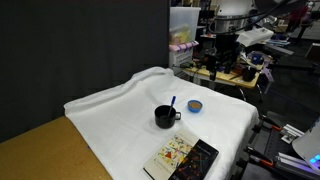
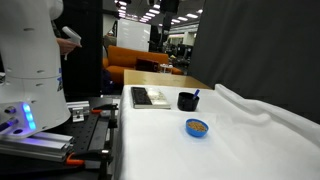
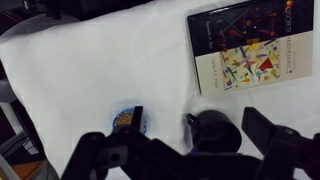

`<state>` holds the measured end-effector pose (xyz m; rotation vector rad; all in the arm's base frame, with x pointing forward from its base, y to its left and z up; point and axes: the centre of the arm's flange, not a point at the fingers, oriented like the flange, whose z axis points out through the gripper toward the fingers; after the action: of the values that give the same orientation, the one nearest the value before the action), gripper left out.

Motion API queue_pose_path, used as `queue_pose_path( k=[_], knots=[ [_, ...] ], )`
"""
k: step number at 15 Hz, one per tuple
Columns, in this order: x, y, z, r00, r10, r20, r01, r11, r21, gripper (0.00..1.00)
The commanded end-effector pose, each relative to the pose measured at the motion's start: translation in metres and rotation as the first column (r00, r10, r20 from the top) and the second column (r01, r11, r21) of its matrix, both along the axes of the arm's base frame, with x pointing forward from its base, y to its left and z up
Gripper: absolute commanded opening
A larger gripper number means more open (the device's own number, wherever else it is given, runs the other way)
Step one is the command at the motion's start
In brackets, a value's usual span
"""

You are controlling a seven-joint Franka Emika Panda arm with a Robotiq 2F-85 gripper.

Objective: Take the pen out of the black cup and put it on the table

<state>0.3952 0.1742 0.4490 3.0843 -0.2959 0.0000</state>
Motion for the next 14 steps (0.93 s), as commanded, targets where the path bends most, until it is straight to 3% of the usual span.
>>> queue_pose_path(
  k=[1,10,14],
  knots=[
    [0.0,0.0,0.0,1.0,0.0,0.0,0.0,1.0,0.0,1.0],
    [0.0,0.0,0.0,1.0,0.0,0.0,0.0,1.0,0.0,1.0],
    [0.017,0.008,-0.001,0.999,-0.034,-0.009,0.034,0.999,-0.016,1.0]
  ],
)
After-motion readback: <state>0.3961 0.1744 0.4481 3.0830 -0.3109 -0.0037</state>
